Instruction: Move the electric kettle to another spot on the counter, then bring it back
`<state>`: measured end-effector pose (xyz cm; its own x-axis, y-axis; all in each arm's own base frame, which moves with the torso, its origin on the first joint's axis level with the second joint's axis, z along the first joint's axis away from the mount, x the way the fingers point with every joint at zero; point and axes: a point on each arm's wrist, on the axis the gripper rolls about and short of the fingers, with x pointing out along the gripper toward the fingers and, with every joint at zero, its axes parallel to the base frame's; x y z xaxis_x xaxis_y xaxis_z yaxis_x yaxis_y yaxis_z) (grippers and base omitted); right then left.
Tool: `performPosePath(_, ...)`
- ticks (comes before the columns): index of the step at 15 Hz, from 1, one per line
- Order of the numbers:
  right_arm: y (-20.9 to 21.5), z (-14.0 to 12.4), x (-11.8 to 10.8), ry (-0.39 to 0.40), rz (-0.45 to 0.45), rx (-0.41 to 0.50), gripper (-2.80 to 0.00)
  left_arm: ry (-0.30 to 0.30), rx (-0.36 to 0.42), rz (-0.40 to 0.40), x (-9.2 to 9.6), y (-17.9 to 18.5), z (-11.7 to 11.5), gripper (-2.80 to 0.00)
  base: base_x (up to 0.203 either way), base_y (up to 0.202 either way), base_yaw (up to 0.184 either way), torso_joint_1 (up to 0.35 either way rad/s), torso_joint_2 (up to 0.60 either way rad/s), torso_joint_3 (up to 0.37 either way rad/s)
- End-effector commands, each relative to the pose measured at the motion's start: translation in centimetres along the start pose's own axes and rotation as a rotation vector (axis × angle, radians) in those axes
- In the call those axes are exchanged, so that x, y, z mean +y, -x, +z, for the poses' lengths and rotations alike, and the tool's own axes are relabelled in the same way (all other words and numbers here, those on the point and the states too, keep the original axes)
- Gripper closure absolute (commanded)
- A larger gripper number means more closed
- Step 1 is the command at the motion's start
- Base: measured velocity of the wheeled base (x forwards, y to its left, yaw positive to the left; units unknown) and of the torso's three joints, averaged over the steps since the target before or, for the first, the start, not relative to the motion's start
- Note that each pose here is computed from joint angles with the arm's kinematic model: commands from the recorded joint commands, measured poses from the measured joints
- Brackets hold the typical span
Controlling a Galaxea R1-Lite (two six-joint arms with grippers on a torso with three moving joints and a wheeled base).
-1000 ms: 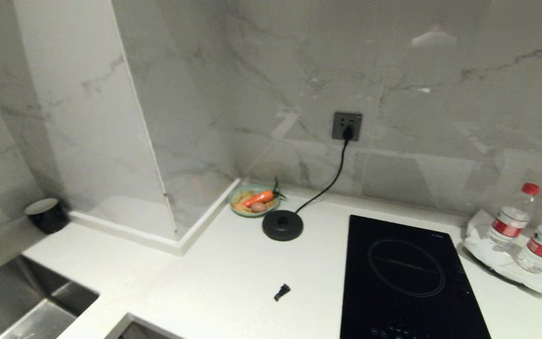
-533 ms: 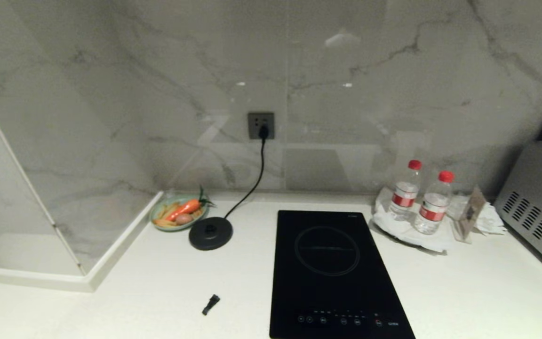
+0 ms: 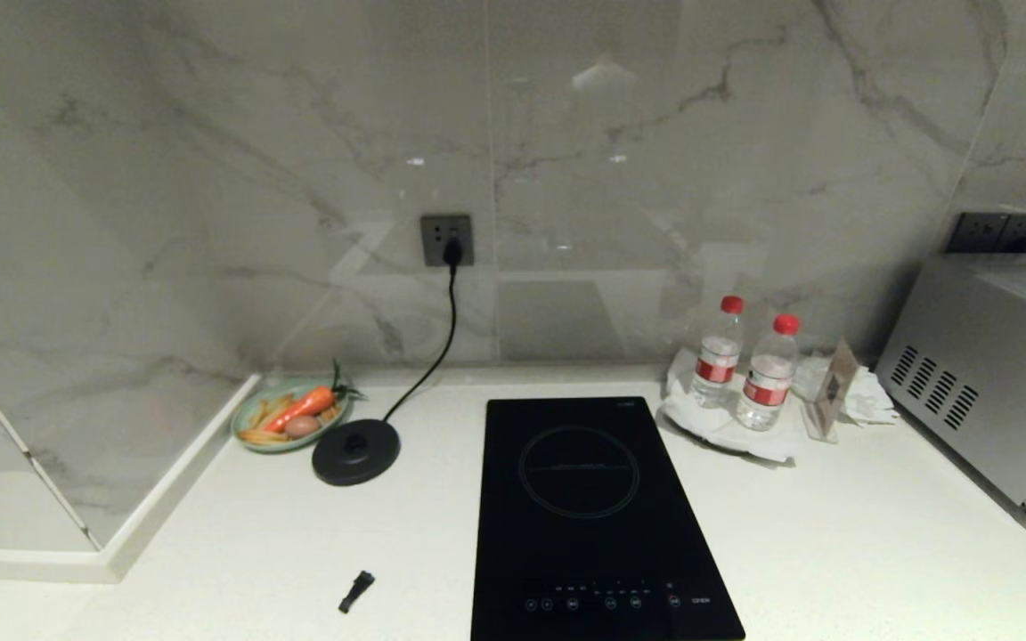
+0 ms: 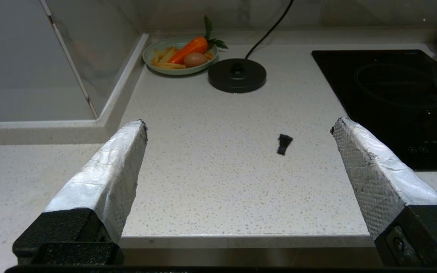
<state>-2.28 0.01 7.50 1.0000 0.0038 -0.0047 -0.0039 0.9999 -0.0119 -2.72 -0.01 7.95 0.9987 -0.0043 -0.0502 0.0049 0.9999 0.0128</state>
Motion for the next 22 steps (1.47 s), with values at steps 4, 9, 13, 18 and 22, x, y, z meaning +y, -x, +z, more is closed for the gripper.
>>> performPosePath(4, 0.00, 0.00, 0.00, 0.000, 0.001, 0.000, 0.00, 0.001, 0.003, 0.000, 0.00, -0.02, -0.03, -2.80, 0.000, 0.000, 0.000, 0.000, 0.00, 0.000)
performPosePath(9, 0.00, 0.00, 0.00, 0.000, 0.001, 0.000, 0.00, 0.002, 0.003, 0.001, 0.00, -0.02, -0.03, -2.80, 0.000, 0.000, 0.000, 0.000, 0.00, 0.000)
performPosePath(13, 0.00, 0.00, 0.00, 0.000, 0.001, 0.000, 0.00, 0.001, 0.003, 0.000, 0.00, -0.02, -0.03, -2.80, 0.000, 0.000, 0.000, 0.000, 0.00, 0.000)
performPosePath(18, 0.00, 0.00, 0.00, 0.000, 0.001, 0.000, 0.00, 0.002, 0.003, 0.001, 0.00, -0.02, -0.03, -2.80, 0.000, 0.000, 0.000, -0.071, 0.17, 0.097)
performPosePath(22, 0.00, 0.00, 0.00, 0.000, 0.001, 0.000, 0.00, 0.001, 0.003, 0.000, 0.01, -0.02, -0.01, -2.80, 0.000, 0.000, 0.000, -0.122, 0.31, 0.180)
